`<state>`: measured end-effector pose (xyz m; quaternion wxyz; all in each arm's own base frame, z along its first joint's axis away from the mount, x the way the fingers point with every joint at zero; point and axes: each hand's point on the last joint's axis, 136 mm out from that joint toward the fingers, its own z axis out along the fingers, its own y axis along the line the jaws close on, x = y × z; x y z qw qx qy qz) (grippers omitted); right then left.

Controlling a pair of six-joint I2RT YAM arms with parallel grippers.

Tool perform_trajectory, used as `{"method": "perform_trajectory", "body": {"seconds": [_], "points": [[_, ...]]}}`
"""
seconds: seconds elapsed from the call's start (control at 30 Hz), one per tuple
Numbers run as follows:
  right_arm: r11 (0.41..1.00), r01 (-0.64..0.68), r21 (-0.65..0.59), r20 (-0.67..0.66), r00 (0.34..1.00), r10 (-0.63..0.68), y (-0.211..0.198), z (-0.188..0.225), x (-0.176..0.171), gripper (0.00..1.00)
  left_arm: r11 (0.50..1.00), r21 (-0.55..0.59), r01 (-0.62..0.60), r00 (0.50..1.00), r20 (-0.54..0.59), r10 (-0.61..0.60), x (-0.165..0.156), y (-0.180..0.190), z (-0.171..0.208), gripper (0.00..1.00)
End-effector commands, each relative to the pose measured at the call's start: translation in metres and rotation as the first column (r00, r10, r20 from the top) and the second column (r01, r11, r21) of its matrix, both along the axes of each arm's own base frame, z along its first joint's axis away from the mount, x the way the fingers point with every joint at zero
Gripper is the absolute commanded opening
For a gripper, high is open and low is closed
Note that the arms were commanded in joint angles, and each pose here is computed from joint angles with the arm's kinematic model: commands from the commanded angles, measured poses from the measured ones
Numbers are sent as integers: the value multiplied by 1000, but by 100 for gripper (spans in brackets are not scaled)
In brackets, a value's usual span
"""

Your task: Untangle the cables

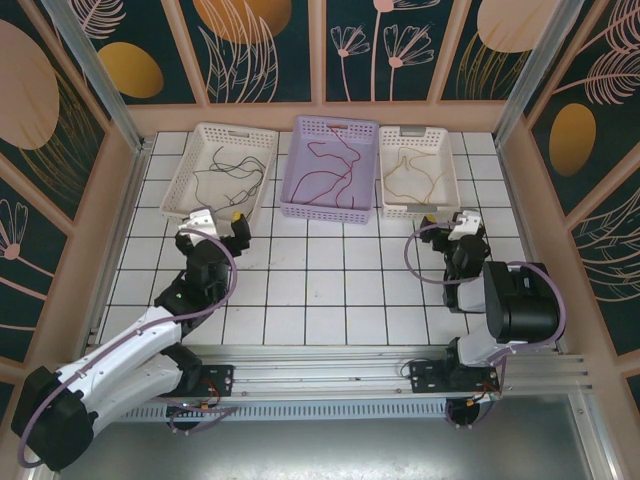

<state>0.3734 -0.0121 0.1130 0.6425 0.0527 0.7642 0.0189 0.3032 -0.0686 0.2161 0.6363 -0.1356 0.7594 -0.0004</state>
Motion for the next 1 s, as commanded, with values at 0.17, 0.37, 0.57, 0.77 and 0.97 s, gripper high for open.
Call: {"method": "perform_trajectory", "body": {"seconds": [0.17, 0.37, 0.57, 0.77, 0.97], "points": [[1000, -12, 11, 32, 999, 12, 2, 9, 3, 99, 988, 130, -85, 994, 73, 76, -23, 33, -21, 98], [1000, -11, 12, 32, 999, 11, 1, 9, 4, 99, 978, 164, -131, 991, 54, 124, -17, 50, -29, 99], [1000, -11, 13, 31, 999, 11, 1, 8, 4, 99, 967, 191, -171, 985, 23, 170, 4, 68, -39, 99], [1000, -12, 13, 29, 999, 12, 1, 8, 4, 99, 958, 140, -251, 968, 8, 252, 15, 100, -63, 99], [1000, -14, 14, 30, 999, 14, 2, 8, 4, 99, 961, 156, -229, 973, 11, 230, 35, 100, -69, 99]]}}
